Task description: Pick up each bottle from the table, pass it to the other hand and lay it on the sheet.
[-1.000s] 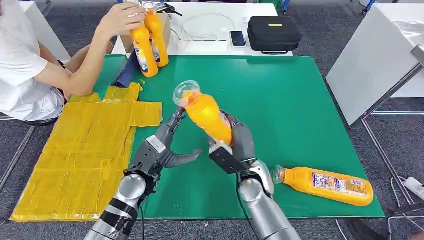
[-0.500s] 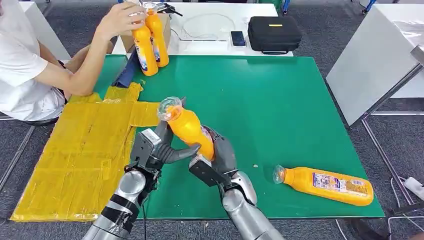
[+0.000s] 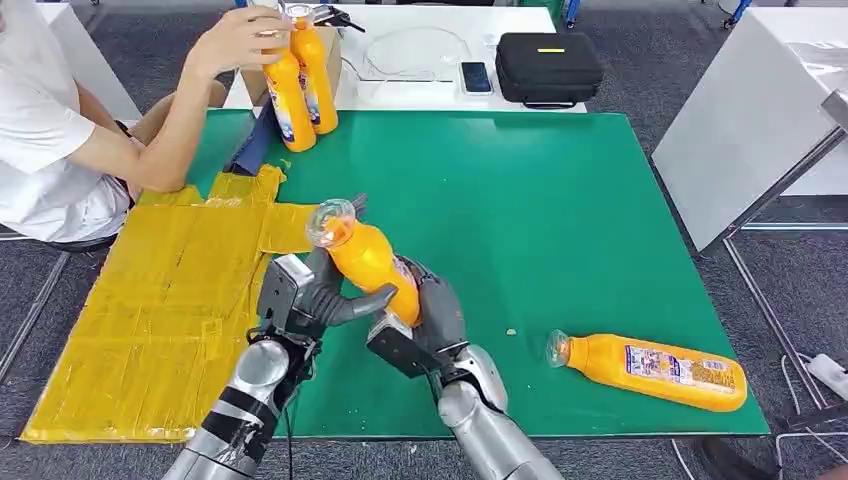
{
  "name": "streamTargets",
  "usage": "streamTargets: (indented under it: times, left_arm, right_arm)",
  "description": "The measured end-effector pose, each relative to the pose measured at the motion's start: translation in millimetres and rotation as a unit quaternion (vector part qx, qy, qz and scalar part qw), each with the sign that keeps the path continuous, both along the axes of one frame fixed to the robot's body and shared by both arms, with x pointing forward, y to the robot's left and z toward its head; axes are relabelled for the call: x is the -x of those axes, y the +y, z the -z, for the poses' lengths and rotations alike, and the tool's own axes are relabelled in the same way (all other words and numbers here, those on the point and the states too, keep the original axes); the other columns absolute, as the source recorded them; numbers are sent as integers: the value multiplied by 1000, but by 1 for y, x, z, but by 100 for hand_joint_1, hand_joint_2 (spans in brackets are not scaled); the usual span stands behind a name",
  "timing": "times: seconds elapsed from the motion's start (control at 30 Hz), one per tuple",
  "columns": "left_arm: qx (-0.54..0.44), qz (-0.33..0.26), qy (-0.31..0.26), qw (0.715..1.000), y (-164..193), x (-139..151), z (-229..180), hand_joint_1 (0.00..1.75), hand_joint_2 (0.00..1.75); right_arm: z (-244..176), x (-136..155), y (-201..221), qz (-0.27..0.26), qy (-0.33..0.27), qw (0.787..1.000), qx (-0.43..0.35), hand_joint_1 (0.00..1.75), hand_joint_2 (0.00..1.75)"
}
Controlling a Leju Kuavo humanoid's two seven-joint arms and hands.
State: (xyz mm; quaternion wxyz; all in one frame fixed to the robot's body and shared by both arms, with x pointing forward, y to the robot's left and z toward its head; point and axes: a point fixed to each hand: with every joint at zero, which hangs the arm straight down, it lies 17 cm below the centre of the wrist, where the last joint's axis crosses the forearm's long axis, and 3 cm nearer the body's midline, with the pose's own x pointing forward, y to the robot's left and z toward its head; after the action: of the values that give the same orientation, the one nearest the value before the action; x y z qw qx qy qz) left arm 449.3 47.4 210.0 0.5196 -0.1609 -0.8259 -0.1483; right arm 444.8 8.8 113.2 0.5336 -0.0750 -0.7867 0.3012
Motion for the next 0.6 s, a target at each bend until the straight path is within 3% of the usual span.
streamTargets:
  times: [0.57,0.6]
  left_arm:
    - [11,-1,5,1000,4,-3,2,175,175]
    - [12,-1,5,1000,4,-3,1,175,175]
  right_arm:
    - [-2,3,3,2,-5,1000,-12,175,175]
    - [-4,3,1,7,-9,1000,-16,122,175]
